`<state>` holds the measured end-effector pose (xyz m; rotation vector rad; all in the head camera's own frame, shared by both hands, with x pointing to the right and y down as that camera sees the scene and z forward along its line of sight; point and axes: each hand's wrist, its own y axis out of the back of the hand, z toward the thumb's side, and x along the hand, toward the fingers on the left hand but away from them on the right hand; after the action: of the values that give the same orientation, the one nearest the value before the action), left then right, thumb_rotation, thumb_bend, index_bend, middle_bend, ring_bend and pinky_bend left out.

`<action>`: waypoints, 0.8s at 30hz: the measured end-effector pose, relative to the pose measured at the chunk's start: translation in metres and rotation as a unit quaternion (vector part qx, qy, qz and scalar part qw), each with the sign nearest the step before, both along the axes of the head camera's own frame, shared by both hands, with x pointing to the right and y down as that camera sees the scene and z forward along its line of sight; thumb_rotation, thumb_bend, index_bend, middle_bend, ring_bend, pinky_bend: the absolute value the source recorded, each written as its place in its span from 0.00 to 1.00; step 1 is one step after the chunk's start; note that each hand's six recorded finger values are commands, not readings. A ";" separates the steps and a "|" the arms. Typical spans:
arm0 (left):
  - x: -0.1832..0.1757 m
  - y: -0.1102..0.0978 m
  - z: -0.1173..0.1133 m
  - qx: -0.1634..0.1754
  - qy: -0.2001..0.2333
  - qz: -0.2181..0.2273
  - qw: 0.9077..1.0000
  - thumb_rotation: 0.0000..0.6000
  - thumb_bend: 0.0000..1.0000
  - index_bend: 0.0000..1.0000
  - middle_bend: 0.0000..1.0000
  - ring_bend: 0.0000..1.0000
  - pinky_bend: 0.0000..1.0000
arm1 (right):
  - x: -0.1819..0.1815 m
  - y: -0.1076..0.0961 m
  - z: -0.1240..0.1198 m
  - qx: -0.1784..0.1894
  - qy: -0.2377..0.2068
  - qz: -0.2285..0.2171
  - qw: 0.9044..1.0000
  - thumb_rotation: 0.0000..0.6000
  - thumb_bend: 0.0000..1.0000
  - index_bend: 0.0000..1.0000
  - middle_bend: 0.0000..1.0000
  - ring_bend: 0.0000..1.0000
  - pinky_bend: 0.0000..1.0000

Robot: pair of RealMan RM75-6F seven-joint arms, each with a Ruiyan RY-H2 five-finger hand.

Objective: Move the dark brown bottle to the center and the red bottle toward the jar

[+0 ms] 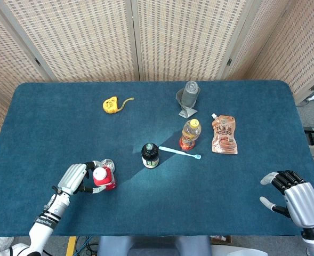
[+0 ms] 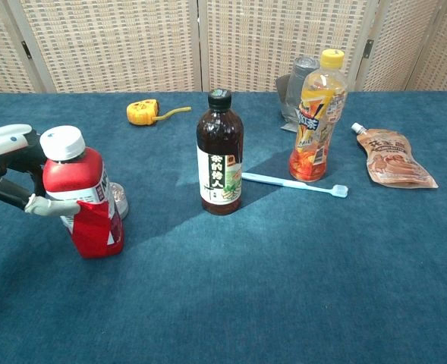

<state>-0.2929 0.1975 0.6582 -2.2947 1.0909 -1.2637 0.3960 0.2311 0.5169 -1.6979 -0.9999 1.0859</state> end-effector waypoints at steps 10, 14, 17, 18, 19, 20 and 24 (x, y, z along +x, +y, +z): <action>-0.002 0.001 0.004 -0.005 -0.010 0.001 1.000 1.00 0.15 0.51 0.51 0.42 0.53 | 0.001 -0.001 0.000 0.000 0.000 0.000 1.000 1.00 0.00 0.49 0.48 0.39 0.40; -0.003 0.001 0.004 -0.007 -0.013 0.000 1.000 1.00 0.15 0.46 0.47 0.41 0.53 | 0.000 -0.001 0.000 0.000 0.000 0.000 1.000 1.00 0.00 0.49 0.48 0.39 0.40; -0.004 0.001 0.004 -0.008 -0.013 -0.003 1.000 1.00 0.15 0.39 0.37 0.40 0.53 | 0.000 -0.001 0.001 0.000 0.000 0.000 1.000 1.00 0.00 0.49 0.48 0.39 0.40; -0.004 0.001 0.004 -0.009 -0.013 -0.003 1.000 1.00 0.15 0.36 0.31 0.38 0.53 | 0.000 -0.002 0.001 0.000 0.000 0.000 1.000 1.00 0.00 0.49 0.48 0.39 0.40; -0.004 0.001 0.004 -0.010 -0.012 -0.003 1.000 1.00 0.15 0.34 0.24 0.34 0.53 | 0.000 -0.002 0.000 0.000 0.000 0.000 1.000 1.00 0.00 0.49 0.48 0.39 0.40; -0.004 0.001 0.003 -0.009 -0.012 -0.002 1.000 1.00 0.15 0.32 0.17 0.30 0.53 | 0.001 -0.002 0.000 0.000 0.000 0.000 1.000 1.00 0.00 0.49 0.48 0.39 0.40; -0.003 0.002 -0.001 -0.002 -0.007 -0.003 1.000 1.00 0.15 0.24 0.05 0.20 0.51 | 0.001 -0.002 0.001 0.000 0.000 0.001 1.000 1.00 0.00 0.49 0.48 0.39 0.40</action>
<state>-0.2963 0.1993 0.6571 -2.2835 1.0939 -1.2827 0.3969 0.2287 0.5175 -1.6977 -1.0011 1.0868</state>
